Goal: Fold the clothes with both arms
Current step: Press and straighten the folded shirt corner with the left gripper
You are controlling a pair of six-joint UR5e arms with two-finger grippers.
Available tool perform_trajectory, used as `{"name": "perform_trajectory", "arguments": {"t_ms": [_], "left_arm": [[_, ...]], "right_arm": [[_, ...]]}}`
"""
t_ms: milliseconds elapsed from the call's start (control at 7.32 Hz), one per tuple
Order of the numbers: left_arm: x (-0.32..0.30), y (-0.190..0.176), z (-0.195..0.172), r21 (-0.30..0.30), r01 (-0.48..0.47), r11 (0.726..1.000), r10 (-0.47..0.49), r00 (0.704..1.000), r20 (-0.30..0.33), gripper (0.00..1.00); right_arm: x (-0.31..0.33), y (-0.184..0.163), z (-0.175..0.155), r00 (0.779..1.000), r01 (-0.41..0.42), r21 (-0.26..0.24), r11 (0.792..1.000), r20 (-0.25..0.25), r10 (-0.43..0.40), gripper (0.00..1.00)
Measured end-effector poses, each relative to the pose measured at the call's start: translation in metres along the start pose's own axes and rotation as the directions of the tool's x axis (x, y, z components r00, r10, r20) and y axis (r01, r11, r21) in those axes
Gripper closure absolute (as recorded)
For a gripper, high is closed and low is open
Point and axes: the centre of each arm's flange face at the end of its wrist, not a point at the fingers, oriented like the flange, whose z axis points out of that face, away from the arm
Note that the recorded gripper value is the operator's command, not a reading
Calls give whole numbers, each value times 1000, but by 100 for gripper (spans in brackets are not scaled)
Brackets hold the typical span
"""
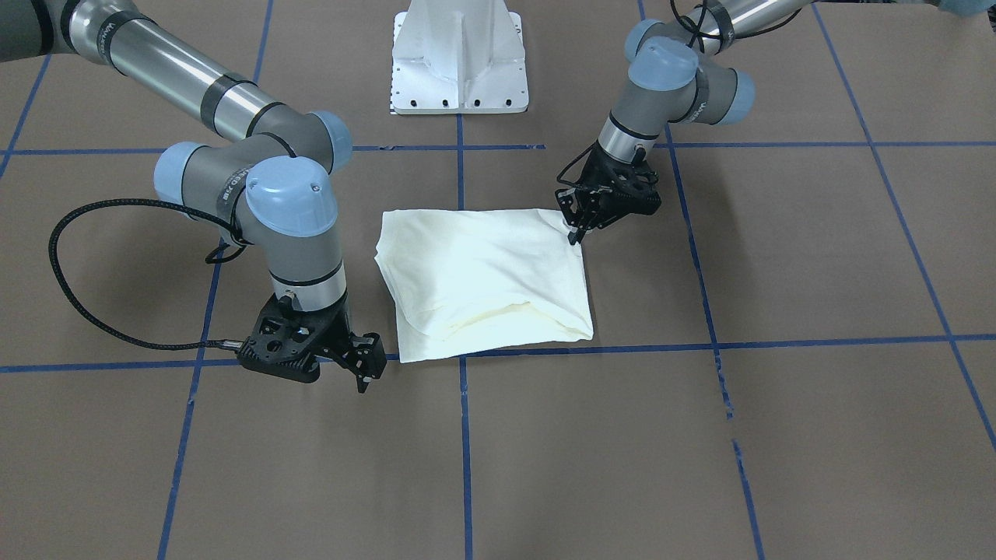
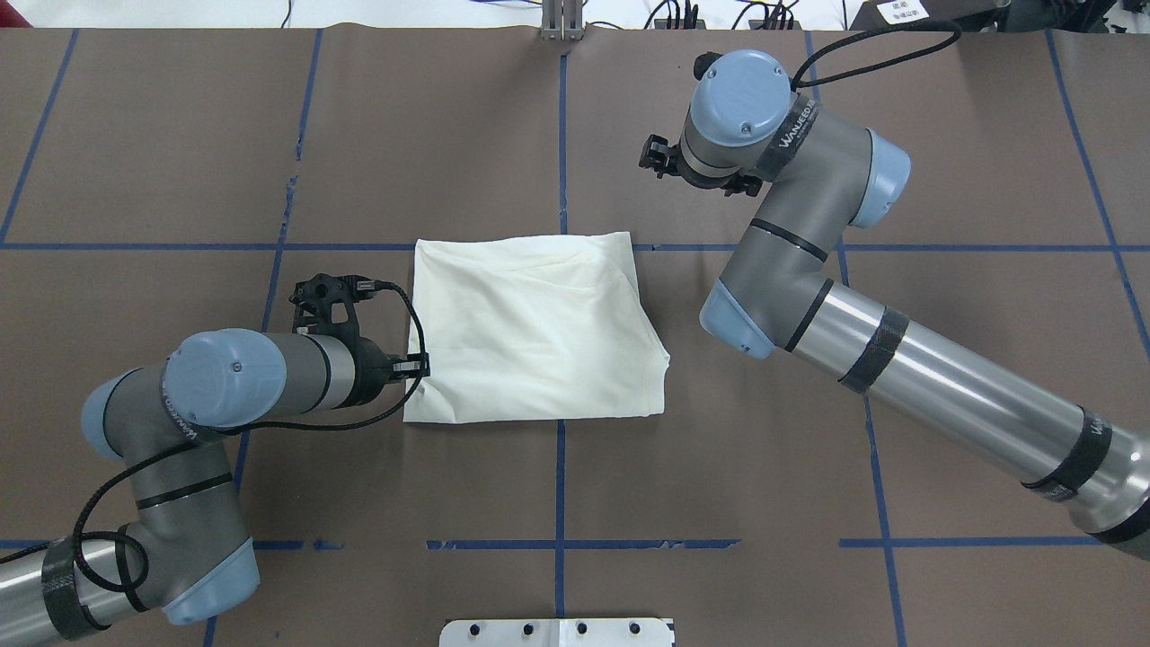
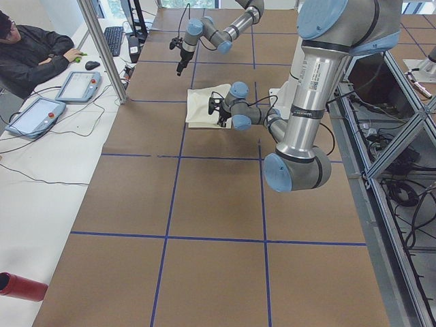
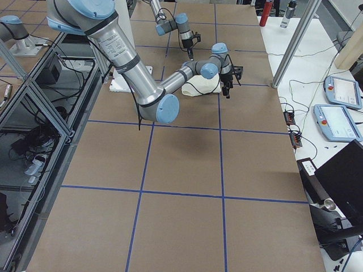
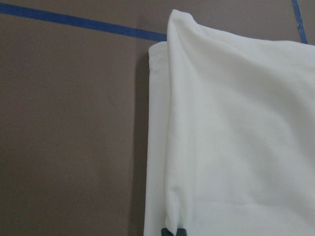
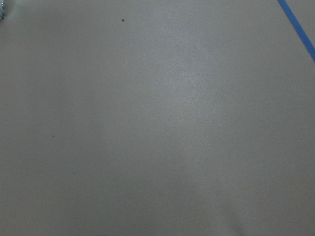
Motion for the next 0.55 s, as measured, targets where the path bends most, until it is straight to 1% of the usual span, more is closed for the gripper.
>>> {"name": "perform_trajectory", "arguments": {"t_ms": [137, 410, 547], "left_arm": [[2, 1, -1, -1, -3, 1000, 3, 1000, -6, 20], [8, 1, -6, 0, -8, 1000, 8, 1000, -21, 20], [10, 1, -8, 1, -8, 1000, 8, 1000, -24, 27]], "right_arm": [[0, 0, 0, 1000, 0, 0, 1000, 0, 0, 0], [-1, 0, -1, 1000, 0, 0, 1000, 1, 0, 0], [-1, 0, -1, 1000, 0, 0, 1000, 2, 0, 0]]}}
